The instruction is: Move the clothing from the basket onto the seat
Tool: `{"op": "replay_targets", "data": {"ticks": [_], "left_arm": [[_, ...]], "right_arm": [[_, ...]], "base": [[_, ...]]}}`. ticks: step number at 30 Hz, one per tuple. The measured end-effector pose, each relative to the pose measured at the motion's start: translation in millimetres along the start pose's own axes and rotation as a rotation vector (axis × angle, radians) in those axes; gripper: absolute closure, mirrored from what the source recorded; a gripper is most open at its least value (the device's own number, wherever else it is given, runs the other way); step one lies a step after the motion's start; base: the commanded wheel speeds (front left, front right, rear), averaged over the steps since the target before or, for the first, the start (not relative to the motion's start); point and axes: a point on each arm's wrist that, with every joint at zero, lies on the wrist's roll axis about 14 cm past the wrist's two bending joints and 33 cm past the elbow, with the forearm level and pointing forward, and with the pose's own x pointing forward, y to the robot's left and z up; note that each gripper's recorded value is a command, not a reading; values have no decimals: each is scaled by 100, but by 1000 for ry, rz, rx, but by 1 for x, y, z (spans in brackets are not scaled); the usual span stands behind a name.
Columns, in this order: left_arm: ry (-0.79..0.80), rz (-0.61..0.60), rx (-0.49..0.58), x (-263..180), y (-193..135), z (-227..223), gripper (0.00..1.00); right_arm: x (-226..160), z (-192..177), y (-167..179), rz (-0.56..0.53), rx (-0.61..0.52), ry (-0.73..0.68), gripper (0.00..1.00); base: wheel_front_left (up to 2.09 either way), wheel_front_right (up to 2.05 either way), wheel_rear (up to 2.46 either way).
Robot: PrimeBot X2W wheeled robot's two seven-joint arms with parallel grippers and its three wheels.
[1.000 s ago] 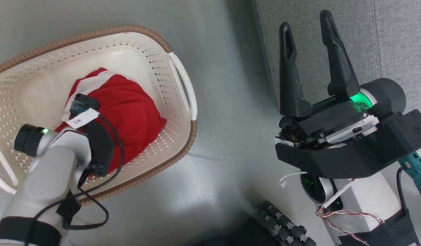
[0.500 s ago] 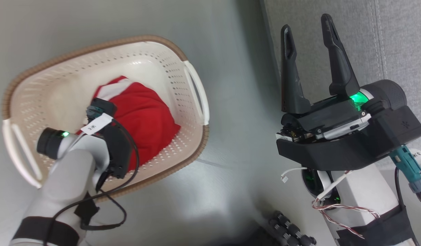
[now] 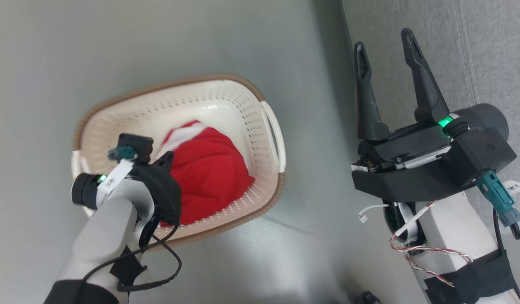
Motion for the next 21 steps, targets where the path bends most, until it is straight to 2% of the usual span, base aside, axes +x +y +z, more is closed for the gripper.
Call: {"op": "replay_targets", "data": {"ticks": [3,4,5,6,7,8,21], "left_arm": [[-66,29,-34,-15,6,12,100],[-94,38,-53,-20,7,17,95],[-120,47,-67,-25,9,23,77],[-149,56,-74,-30,10,29,36],[-174,63,-77,-36,12,34,9],[-194,72,-79,-41,13,37,0],[-472,184,-88,-123,32,78,0]], "right_arm": [[-4,5,1,2,-2,1,0],[-6,6,1,3,-2,3,0],[-7,8,1,2,-2,4,0],[-9,10,2,4,-2,4,0],[-10,12,3,6,-3,1,0],[-10,15,3,8,-4,-2,0],[-31,52,6,12,18,-40,0]], "base": [[0,0,0],[0,0,0],[0,0,0],[0,0,0],[0,0,0],[0,0,0],[0,0,0]]}}
